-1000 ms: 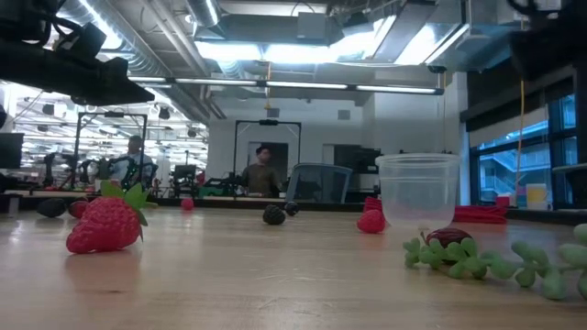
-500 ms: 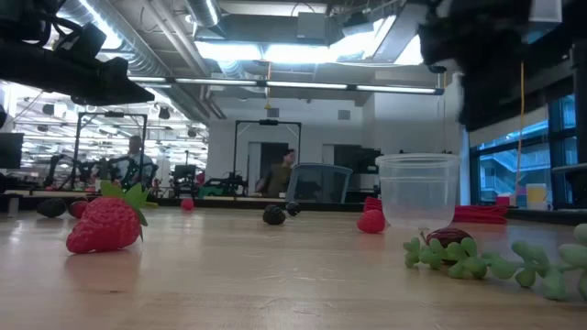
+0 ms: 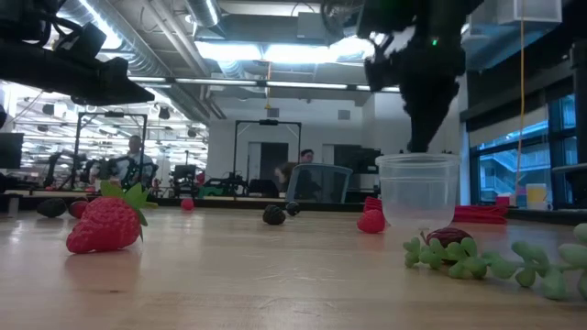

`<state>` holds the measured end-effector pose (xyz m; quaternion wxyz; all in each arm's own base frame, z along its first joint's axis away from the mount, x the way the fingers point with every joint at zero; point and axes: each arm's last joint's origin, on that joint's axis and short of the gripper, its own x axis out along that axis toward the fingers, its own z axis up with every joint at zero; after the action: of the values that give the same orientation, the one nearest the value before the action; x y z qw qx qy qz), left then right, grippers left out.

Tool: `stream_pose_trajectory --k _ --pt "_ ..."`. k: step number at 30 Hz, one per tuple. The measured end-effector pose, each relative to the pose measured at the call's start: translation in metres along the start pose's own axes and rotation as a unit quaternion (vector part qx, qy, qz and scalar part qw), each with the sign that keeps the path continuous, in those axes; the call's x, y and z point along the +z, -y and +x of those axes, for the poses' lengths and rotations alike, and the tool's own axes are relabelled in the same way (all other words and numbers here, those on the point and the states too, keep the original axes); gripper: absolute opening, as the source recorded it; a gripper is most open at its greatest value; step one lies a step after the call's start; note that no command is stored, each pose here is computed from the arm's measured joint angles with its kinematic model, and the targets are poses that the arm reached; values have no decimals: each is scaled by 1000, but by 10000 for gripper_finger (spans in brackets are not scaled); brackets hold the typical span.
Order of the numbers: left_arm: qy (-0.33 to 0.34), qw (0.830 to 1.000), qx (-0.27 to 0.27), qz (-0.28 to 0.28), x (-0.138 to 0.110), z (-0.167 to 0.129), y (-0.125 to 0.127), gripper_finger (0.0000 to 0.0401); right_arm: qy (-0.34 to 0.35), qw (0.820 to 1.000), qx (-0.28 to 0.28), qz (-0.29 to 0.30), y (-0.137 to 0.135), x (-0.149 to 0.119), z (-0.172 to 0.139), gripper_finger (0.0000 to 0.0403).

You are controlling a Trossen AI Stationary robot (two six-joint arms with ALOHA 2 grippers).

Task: Pick and placing Produce into tupperware
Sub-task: Put the bottom black cherry into the transparent container, then put the bottom red cherry into the transparent container

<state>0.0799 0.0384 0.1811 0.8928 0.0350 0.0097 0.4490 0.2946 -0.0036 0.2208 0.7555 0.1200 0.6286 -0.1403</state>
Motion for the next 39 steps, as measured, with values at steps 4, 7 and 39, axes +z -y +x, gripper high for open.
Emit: stream_pose_trajectory --k 4,7,39 --pt "0 1000 0 0 0 0 0 124 -18 1000 -6 -24 -2 4 15 117" --pt "0 1000 0 0 0 0 0 124 -24 999 -10 -29 -4 6 22 117" --pt "0 1000 0 0 0 0 0 124 -26 999 -34 11 -4 9 29 199"
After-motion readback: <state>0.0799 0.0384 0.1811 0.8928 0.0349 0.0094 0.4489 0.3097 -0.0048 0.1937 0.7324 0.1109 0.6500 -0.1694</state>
